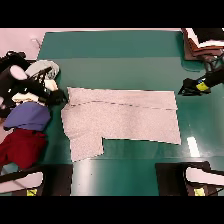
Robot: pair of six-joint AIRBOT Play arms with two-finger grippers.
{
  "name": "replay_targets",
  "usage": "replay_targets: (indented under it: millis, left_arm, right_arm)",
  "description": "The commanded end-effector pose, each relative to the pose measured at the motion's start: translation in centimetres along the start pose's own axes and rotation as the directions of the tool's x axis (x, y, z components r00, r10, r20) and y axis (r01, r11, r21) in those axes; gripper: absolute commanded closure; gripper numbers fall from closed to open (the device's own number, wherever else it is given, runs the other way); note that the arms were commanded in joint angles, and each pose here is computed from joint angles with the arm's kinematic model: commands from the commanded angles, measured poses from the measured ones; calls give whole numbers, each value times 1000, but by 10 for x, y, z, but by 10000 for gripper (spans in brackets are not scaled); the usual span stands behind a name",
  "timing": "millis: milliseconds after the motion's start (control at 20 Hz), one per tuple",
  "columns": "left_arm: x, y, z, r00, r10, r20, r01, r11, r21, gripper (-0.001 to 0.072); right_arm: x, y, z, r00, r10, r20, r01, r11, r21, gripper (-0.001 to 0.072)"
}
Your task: Fold the shirts.
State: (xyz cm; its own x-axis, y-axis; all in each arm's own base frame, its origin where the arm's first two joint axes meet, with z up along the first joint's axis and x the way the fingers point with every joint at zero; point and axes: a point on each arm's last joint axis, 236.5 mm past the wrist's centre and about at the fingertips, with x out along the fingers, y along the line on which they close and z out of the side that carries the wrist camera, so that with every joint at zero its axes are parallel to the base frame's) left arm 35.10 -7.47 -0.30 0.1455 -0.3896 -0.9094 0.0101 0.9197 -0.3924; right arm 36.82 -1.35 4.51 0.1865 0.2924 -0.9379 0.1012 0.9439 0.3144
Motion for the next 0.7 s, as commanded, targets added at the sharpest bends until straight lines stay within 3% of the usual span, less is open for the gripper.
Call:
replay_targets:
  millis: [0, 250, 400, 650]
  left_arm:
    - [2, 13, -83, 998, 52, -41, -54, 997, -63, 184]
    - [25, 5, -163, 997, -21, -70, 14, 995, -103, 184]
    - [46, -6, -175, 992, -109, -58, 102, 988, -114, 184]
    - [60, -4, -170, 992, -123, 1, 122, 982, -141, 184]
  right_arm:
    - [-35, 10, -10, 998, 3, 61, 0, 999, -39, 321]
    - [-47, 15, -12, 996, 1, 94, 3, 999, -51, 322]
    - [-46, 15, -13, 996, 2, 86, 2, 999, -52, 323]
    - [-46, 16, -17, 997, 4, 72, -1, 999, -52, 323]
